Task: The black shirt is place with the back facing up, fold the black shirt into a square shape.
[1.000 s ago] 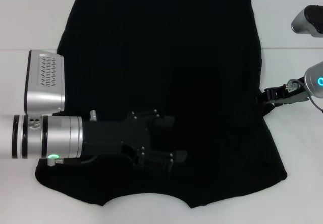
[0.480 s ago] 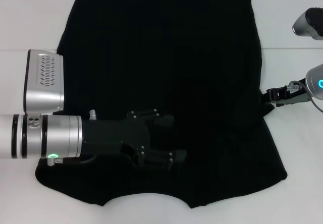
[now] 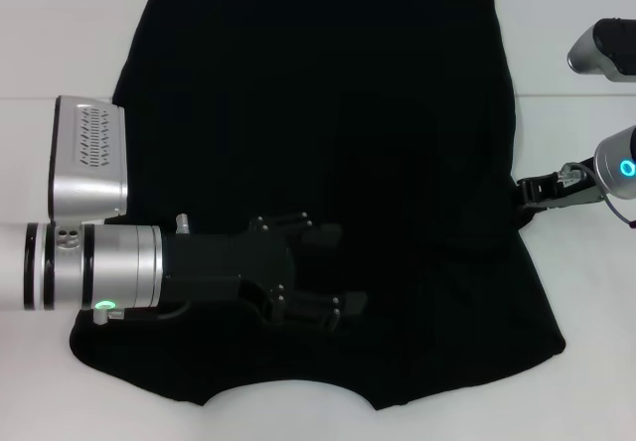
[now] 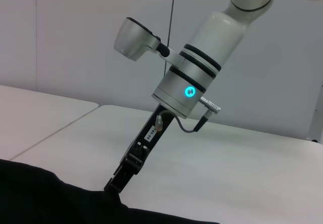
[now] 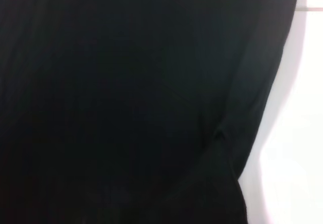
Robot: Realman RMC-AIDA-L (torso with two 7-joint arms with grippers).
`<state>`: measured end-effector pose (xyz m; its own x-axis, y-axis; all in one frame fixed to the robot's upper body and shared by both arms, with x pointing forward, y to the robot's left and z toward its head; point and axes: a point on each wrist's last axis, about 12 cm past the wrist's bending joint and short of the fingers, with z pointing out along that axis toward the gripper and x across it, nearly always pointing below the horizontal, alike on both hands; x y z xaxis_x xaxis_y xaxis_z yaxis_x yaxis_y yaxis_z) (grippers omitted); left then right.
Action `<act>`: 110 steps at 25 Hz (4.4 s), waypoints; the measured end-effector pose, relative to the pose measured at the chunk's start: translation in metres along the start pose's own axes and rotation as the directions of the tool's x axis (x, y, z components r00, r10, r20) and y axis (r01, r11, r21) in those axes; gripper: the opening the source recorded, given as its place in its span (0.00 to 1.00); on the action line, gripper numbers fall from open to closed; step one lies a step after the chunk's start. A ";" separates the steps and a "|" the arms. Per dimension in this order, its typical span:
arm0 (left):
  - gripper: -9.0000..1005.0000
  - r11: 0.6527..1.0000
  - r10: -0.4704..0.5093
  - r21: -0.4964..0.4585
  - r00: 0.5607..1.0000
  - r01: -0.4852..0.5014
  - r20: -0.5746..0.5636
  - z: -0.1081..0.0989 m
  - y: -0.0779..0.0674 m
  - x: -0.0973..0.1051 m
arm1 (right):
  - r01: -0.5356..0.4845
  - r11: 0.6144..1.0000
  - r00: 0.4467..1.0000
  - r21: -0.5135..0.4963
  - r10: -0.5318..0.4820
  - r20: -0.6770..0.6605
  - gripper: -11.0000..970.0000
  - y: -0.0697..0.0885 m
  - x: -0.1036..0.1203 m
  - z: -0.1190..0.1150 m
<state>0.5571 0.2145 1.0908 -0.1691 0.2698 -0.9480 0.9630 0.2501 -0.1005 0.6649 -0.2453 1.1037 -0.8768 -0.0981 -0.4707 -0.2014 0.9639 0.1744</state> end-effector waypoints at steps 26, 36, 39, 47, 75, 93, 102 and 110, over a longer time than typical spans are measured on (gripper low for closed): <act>0.91 1.000 -0.004 -0.016 1.000 0.003 -0.004 0.000 0.003 -0.002 | 0.106 0.985 0.992 -0.140 -0.094 0.084 0.06 0.049 -0.036 -0.013; 0.90 1.000 -0.001 -0.021 1.000 0.001 0.000 -0.002 0.004 -0.003 | 0.124 0.984 0.982 -0.129 -0.102 0.160 0.07 0.068 -0.044 -0.005; 0.90 1.000 -0.001 -0.025 1.000 0.001 -0.002 -0.002 0.005 -0.003 | 0.150 0.981 0.976 -0.126 -0.126 0.180 0.07 0.074 -0.043 -0.001; 0.90 0.999 -0.012 -0.050 1.000 0.012 -0.008 -0.004 0.006 0.001 | 0.147 0.979 0.966 -0.140 -0.112 0.231 0.37 0.076 -0.047 -0.002; 0.88 0.880 -0.313 -0.411 0.942 0.239 -0.121 -0.151 -0.014 0.064 | 0.432 0.793 0.880 -0.430 -0.267 0.392 0.62 0.073 0.009 -0.004; 0.86 0.834 -0.343 -0.523 0.908 0.176 -0.240 -0.139 0.000 0.078 | 0.409 0.792 0.892 -0.453 -0.242 0.383 0.62 0.079 0.004 -0.006; 0.69 0.831 -0.346 -0.527 0.907 0.178 -0.239 -0.140 0.000 0.078 | 0.399 0.793 0.897 -0.459 -0.236 0.373 0.62 0.077 0.006 -0.006; 0.28 0.828 -0.352 -0.531 0.906 0.183 -0.237 -0.142 -0.001 0.077 | 0.377 0.802 0.908 -0.464 -0.220 0.357 0.62 0.064 0.013 -0.006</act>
<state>0.5130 0.3676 1.0606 -0.5418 0.3764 -0.7515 0.6546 0.7498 -0.0964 0.6377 -0.1860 1.1144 -0.5958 -0.2126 -0.7745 -0.6942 0.6213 0.3634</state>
